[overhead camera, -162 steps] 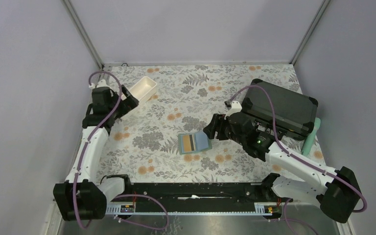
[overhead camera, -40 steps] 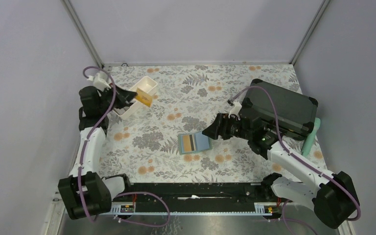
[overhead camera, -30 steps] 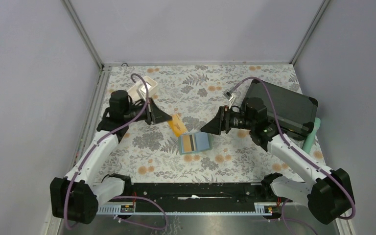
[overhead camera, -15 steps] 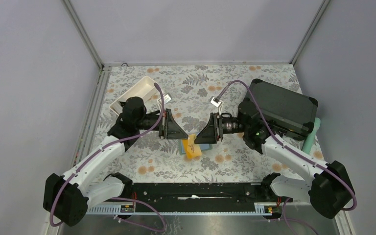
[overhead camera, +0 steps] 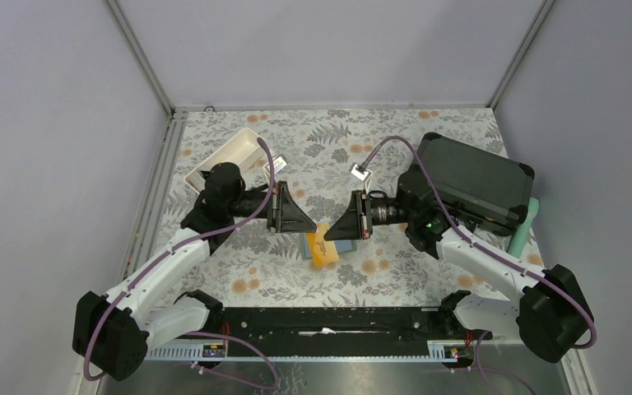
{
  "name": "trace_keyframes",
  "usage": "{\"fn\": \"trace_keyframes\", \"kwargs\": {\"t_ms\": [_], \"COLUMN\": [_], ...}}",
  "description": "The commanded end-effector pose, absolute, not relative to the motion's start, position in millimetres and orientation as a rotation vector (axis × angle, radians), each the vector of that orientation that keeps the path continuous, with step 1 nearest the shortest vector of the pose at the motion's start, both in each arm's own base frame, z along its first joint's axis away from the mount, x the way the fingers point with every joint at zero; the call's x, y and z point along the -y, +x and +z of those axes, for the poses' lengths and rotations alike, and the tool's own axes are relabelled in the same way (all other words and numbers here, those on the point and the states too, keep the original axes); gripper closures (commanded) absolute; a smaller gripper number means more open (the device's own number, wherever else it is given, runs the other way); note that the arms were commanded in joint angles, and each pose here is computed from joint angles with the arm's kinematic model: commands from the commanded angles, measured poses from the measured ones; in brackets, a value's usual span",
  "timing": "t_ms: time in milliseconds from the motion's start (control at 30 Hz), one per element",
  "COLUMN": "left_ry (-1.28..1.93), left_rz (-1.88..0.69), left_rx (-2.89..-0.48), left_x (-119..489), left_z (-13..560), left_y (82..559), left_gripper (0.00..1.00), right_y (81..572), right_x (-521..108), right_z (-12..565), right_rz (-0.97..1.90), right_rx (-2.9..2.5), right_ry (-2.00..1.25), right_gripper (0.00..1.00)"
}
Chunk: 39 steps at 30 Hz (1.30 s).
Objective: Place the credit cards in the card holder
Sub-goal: Insert the credit card into the card holder.
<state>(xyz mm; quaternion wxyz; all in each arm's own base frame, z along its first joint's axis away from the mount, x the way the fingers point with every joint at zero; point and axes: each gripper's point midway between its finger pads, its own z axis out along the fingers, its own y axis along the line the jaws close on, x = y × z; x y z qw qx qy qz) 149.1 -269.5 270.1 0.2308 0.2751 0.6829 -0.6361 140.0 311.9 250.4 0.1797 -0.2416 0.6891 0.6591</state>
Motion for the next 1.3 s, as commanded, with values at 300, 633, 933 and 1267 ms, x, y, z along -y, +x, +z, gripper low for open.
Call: {"fn": "trace_keyframes", "kwargs": {"t_ms": [300,633,933,1267], "left_ry": [0.481,0.405,0.36,0.085], "left_rz": [-1.785,-1.802,-1.8,-1.544], "left_rx": [-1.732,-1.731,-1.753,-2.006], "left_x": [269.5,269.9,270.3,257.0], "left_z": [277.9,271.7,262.5,204.4], "left_y": [158.6,149.0,150.2,179.9], "left_gripper": [0.2,0.7,1.0,1.0], "right_y": [153.2,159.8,165.9,211.3], "right_x": [-314.4,-316.5,-313.2,-278.4], "right_z": [266.5,266.1,257.7,193.1], "right_rz": [1.81,1.798,1.738,1.234], "right_rx": [-1.788,-1.776,-1.812,-2.11], "right_ry": [-0.581,-0.552,-0.499,-0.231], "right_gripper": [1.0,1.0,0.96,0.49]}}
